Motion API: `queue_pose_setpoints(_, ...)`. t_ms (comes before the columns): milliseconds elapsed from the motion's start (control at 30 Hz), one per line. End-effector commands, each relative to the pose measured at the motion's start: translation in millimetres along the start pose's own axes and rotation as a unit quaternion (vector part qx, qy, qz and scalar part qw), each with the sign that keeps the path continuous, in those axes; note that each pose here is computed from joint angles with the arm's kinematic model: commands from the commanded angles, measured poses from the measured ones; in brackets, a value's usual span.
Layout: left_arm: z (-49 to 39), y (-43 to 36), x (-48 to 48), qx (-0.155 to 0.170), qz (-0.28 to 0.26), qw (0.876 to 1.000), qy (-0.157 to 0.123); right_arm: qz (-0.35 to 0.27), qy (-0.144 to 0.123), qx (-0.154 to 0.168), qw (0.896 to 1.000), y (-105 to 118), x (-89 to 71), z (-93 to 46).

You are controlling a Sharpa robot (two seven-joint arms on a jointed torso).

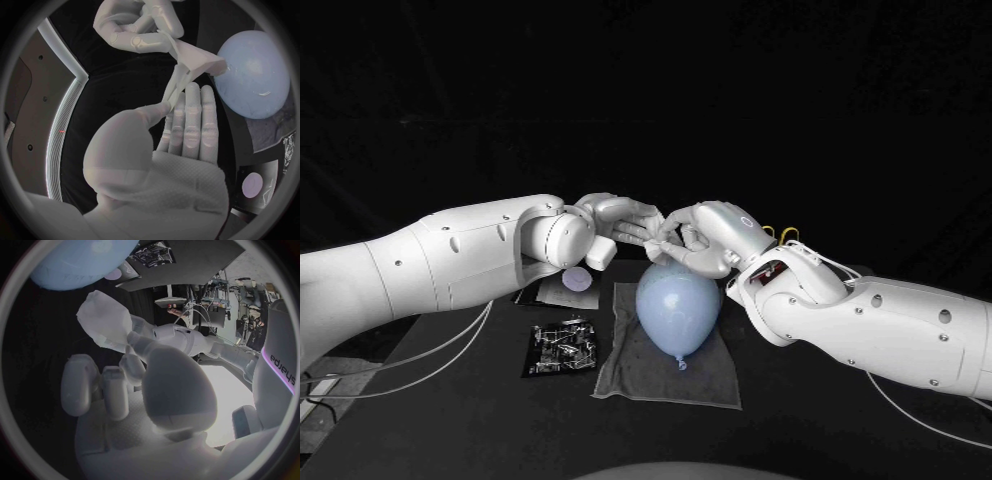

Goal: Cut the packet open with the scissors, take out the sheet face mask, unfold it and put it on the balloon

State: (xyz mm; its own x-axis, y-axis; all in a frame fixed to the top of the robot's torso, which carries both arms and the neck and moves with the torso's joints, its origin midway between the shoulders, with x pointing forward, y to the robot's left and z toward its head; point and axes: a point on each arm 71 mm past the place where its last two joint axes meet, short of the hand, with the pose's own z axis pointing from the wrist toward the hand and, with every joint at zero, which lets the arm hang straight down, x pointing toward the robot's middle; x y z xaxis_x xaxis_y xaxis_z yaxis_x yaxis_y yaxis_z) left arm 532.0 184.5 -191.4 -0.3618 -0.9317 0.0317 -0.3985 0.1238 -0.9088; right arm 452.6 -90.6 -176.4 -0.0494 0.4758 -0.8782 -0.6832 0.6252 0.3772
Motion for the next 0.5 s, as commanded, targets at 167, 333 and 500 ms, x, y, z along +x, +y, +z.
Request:
queue_pose_setpoints(167,0.5,-2.5,1.6,0.008,0.002,1.0,0.005,0.002,0.033,-0.005,0.999,3.6,5.3,-0.9)
queue_pose_setpoints(333,0.8,-3.0,2.1,0.011,0.002,1.0,0.004,0.011,0.053,-0.005,0.999,10.1,11.5,-2.7)
queue_pose_setpoints(500,0.8,-3.4,3.4,0.013,0.002,1.0,0.006,0.022,0.061,-0.006,0.998,16.8,15.4,-3.8)
